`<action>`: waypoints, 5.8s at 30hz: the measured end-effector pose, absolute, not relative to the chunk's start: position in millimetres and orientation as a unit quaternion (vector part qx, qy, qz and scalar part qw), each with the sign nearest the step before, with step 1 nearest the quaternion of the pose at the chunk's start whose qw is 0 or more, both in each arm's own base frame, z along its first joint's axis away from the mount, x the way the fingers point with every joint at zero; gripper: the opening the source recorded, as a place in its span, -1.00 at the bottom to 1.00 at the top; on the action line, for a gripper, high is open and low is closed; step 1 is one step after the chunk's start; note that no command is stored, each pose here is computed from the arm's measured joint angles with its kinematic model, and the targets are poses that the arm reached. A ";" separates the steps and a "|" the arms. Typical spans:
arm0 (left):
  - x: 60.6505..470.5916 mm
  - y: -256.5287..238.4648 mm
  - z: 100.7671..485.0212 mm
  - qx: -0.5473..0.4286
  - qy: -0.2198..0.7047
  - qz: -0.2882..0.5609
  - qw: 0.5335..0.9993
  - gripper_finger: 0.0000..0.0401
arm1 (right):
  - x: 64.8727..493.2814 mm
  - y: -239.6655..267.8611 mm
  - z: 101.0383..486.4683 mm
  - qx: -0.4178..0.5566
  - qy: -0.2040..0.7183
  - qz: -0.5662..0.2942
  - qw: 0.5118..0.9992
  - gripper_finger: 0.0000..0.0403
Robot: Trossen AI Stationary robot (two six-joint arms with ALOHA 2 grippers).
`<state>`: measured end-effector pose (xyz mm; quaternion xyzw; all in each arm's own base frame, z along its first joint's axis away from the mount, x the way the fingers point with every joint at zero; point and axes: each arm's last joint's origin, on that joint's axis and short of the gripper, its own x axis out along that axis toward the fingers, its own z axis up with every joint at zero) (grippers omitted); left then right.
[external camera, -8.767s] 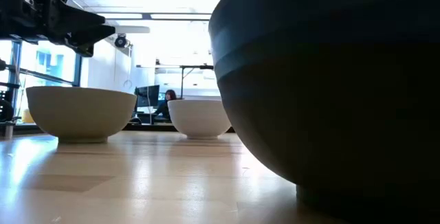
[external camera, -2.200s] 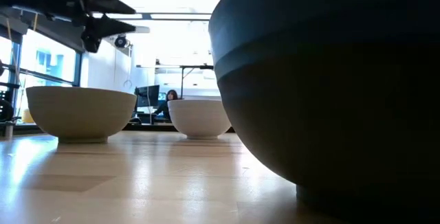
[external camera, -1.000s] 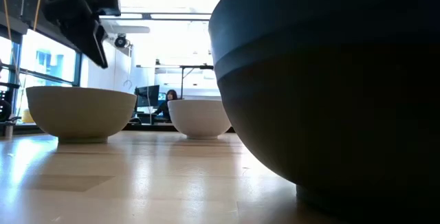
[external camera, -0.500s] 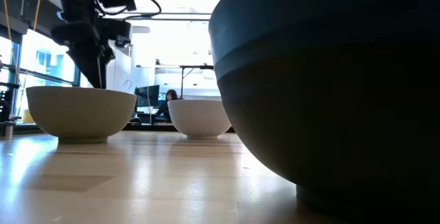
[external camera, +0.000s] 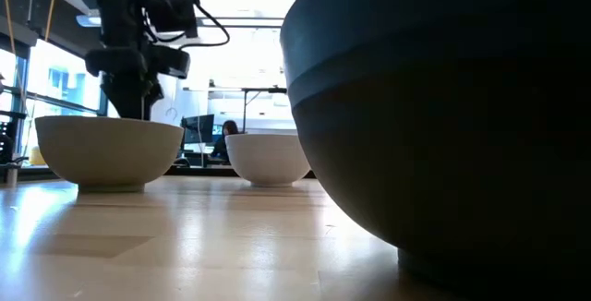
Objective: Nest bowls inside each other
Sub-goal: Stack the gray bowl on the white bowl, then stack the top white bowl on the gray bowl
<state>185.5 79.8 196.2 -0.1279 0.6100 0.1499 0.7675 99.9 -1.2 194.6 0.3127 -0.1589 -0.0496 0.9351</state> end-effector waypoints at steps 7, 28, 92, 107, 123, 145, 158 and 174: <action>194.4 82.7 182.5 -0.140 0.626 0.135 0.755 -0.16 | 99.9 -1.2 194.6 0.313 -0.159 -0.049 0.935 -0.53; 198.8 83.3 176.4 -0.157 0.631 0.121 0.750 -0.98 | 99.8 -1.2 194.5 0.309 -0.159 -0.050 0.936 -0.53; 313.8 228.2 232.5 -0.234 0.577 0.217 0.752 -1.00 | 100.9 -0.3 191.1 0.318 -0.137 -0.039 0.937 -0.53; 315.1 223.1 216.7 -0.244 0.579 0.201 0.752 -1.00 | 100.9 -0.3 191.1 0.318 -0.137 -0.040 0.937 -0.53; 325.3 219.5 198.4 -0.256 0.582 0.185 0.749 -0.98 | 100.9 -0.4 191.1 0.322 -0.137 -0.041 0.936 -0.53; 337.6 221.2 232.6 -0.228 0.554 0.198 0.776 -0.12 | 101.4 -0.2 189.1 0.333 -0.127 -0.039 0.934 -0.53; 315.0 207.6 245.1 -0.214 0.626 0.188 0.726 -0.12 | 103.9 3.9 165.8 0.466 0.002 -0.027 0.884 -0.53; 274.4 185.6 339.8 -0.177 0.493 0.223 0.822 -0.12 | 72.8 -3.0 267.5 0.314 0.149 -0.176 0.921 -0.53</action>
